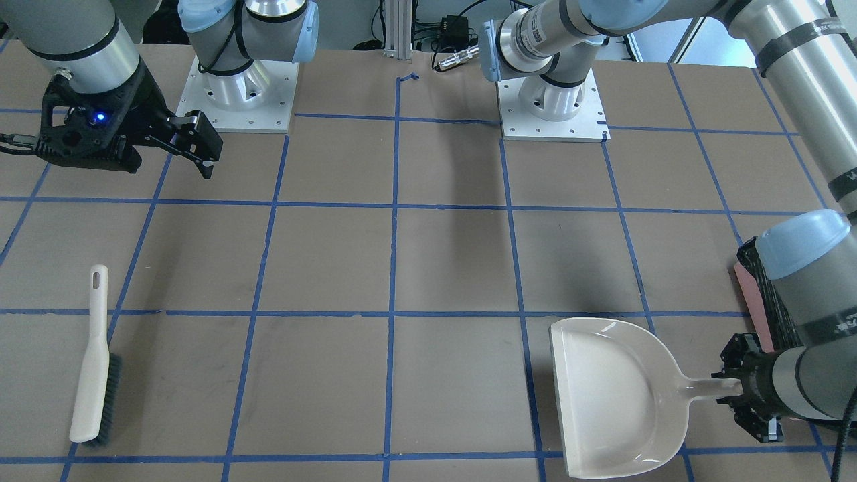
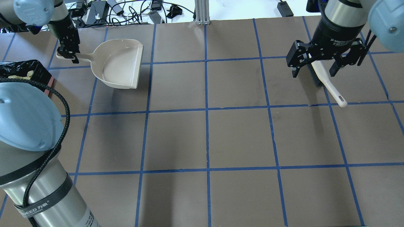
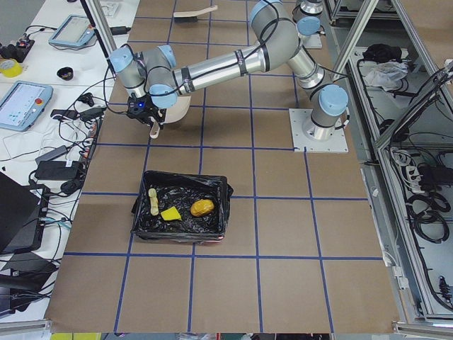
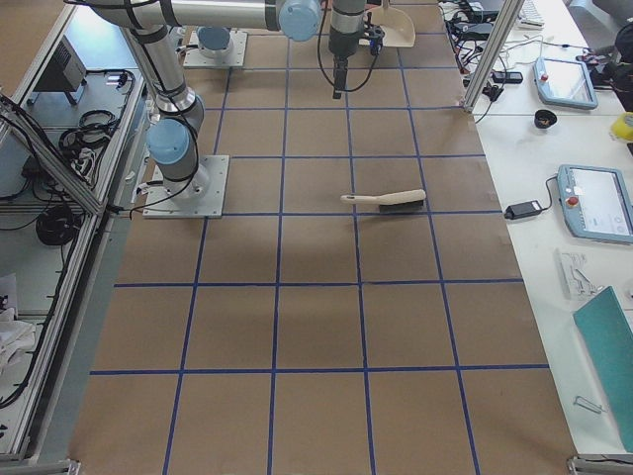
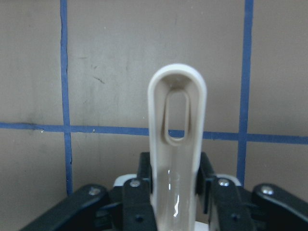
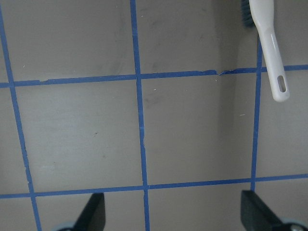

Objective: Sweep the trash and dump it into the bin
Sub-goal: 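Bring the empty dustpan back onto the table with the left gripper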

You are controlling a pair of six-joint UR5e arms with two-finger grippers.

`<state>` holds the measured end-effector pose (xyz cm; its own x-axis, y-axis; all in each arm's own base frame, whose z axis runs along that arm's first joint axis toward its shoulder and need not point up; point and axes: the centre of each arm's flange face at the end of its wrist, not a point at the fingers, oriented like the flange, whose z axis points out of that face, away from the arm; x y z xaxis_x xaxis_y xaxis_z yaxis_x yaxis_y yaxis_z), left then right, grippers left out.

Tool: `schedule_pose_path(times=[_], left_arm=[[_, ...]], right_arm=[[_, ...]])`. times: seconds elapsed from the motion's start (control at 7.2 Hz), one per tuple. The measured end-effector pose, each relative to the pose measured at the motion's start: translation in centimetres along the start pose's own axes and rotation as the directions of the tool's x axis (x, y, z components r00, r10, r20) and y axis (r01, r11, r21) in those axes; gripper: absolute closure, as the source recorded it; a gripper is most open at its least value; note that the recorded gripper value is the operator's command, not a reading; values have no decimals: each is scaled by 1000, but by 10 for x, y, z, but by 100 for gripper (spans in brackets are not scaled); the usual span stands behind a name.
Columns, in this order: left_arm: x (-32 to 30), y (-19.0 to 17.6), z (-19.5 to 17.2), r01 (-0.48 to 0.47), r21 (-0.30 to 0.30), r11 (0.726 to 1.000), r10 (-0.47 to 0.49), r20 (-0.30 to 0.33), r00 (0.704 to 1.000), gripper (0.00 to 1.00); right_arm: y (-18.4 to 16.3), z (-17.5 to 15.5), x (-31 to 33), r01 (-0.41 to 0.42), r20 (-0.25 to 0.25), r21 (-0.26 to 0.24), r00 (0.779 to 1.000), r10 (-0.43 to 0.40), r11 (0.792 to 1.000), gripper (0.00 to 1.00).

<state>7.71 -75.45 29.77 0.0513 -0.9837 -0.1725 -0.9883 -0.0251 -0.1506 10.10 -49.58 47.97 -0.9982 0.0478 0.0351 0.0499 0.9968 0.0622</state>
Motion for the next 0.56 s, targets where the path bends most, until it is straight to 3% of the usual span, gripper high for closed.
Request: schedule_pose_path(times=[0.56], left_arm=[[0,62,35,-13,16,1000,13,11,1000,100]], right_arm=[[0,2,0,1,-1,-5,1000,-1,1000,0]])
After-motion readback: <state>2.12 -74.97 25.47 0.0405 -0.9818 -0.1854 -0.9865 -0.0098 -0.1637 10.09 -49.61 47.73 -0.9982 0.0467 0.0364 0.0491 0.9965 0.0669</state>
